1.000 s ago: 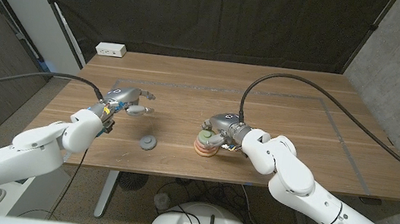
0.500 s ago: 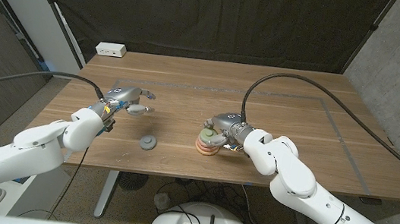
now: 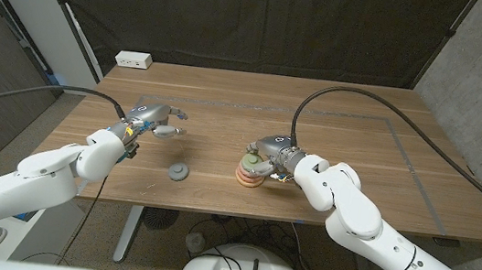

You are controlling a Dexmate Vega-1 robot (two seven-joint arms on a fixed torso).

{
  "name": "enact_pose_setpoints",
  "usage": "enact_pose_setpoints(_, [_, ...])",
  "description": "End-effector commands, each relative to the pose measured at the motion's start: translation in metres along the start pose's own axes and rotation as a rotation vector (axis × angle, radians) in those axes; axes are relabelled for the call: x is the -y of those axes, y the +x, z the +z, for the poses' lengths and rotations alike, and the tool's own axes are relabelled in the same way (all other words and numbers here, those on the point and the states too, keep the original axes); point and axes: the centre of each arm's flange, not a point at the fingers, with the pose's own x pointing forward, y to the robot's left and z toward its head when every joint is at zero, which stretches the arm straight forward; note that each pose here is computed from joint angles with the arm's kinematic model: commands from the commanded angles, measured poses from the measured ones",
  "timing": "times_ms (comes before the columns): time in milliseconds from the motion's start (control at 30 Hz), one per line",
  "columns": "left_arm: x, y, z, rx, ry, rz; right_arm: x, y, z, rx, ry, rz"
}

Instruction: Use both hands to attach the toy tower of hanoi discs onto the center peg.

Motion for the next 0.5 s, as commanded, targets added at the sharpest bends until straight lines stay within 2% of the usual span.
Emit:
enact_pose_setpoints(33, [0.0009, -0.0003, -0.0019, -0.001, -0.006, 0.005, 0.002, -0.0001, 0.0046, -0.005, -0.025, 0.017])
enact_pose_setpoints(300, [0.0029, -0.0027, -0.005, -0.006, -0.013, 0.001, 0.0028, 0.0013, 0.0083, -0.006, -0.039, 0.016])
enact_pose_setpoints(500, [0.0032, -0.003, -0.0056, -0.003, -0.014, 0.002, 0.0081, -0.0054, 0.0067, -0.026, -0.04, -0.001])
